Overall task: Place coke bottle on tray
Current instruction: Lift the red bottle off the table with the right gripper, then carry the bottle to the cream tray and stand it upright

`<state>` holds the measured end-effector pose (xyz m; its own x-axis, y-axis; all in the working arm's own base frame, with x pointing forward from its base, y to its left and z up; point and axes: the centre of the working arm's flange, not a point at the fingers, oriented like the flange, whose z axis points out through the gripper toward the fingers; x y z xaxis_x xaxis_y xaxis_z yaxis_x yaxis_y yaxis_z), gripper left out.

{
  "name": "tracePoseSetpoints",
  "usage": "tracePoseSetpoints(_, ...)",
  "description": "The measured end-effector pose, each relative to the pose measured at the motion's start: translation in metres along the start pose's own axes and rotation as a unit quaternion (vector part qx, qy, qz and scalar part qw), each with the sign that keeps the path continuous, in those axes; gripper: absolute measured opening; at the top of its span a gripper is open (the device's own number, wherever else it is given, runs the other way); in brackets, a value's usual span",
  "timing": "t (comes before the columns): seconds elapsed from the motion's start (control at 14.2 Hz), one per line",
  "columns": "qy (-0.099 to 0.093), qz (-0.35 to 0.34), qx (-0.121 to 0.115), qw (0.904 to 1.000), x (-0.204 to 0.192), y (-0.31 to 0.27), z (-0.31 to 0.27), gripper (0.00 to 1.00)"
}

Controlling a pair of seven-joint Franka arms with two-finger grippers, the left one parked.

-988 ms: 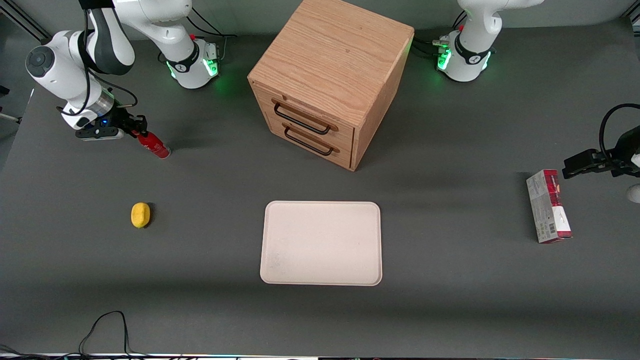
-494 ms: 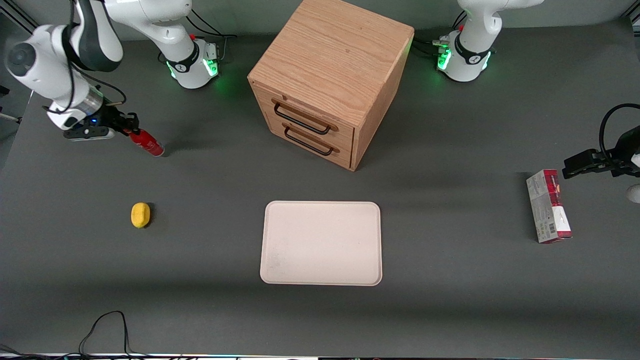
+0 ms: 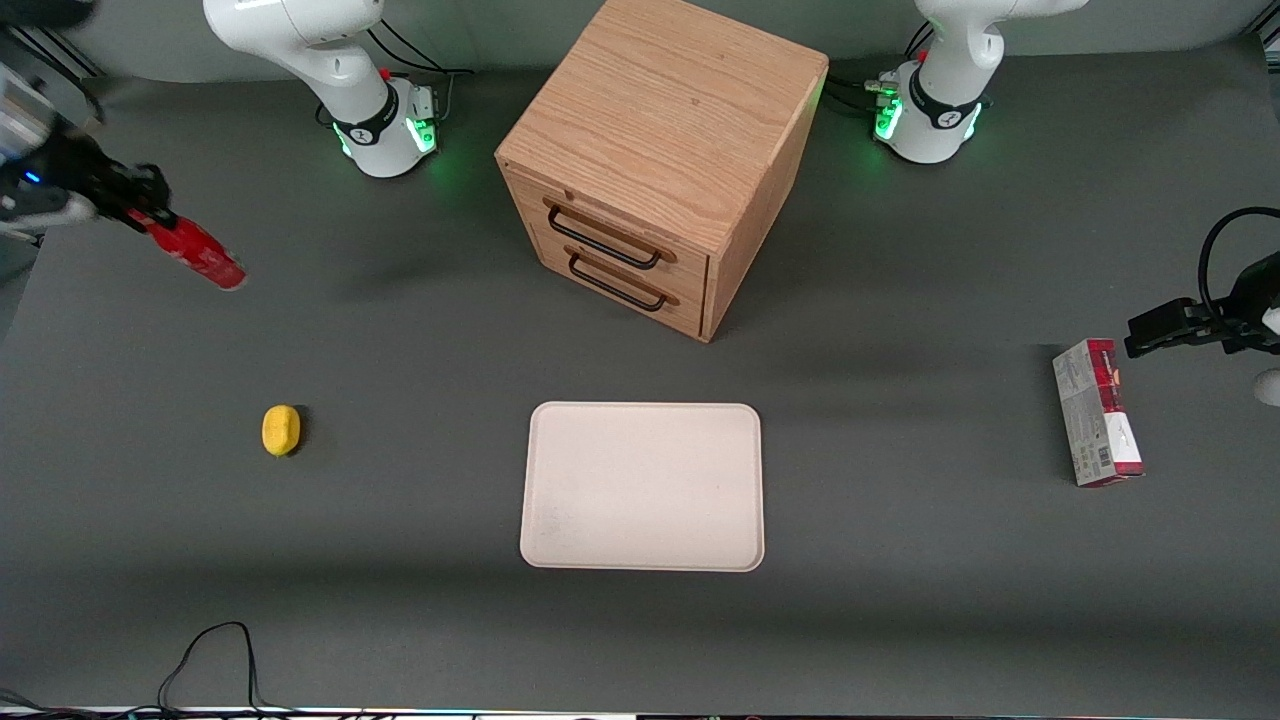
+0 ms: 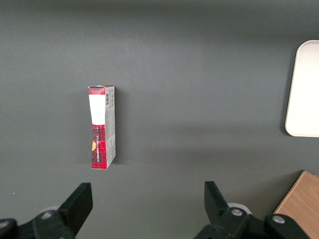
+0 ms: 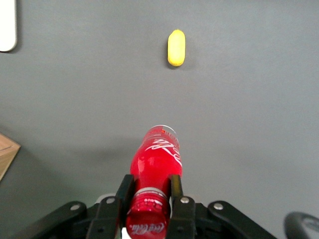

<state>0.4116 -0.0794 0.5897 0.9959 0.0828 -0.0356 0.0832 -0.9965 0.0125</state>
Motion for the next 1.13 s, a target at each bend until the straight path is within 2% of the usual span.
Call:
tracePoseSetpoints(0.21,0.005,0.001,0.003,1.0,0.002,-0.002,-0.051,0.34)
tracePoseSetpoints(0.35,0.009,-0.003,0.008,0.9999,0.024,-0.011,-0.06,0.34)
tracePoseSetpoints(0.49,0.01,-0.016,0.015,0.9997,0.067,-0.035,-0.064,0.34)
tracePoseSetpoints(0.64,0.003,-0.03,0.022,0.9993,0.119,-0.068,-0.067,0.34)
tracePoseSetpoints(0.85,-0.006,-0.066,0.018,0.9976,0.192,-0.131,-0.052,0.34)
tracePoseSetpoints(0.99,-0.002,-0.098,0.011,0.9952,0.227,-0.182,-0.037,0.34)
tracePoseSetpoints(1.13,0.0,-0.119,0.015,0.9928,0.25,-0.233,-0.02,0.34)
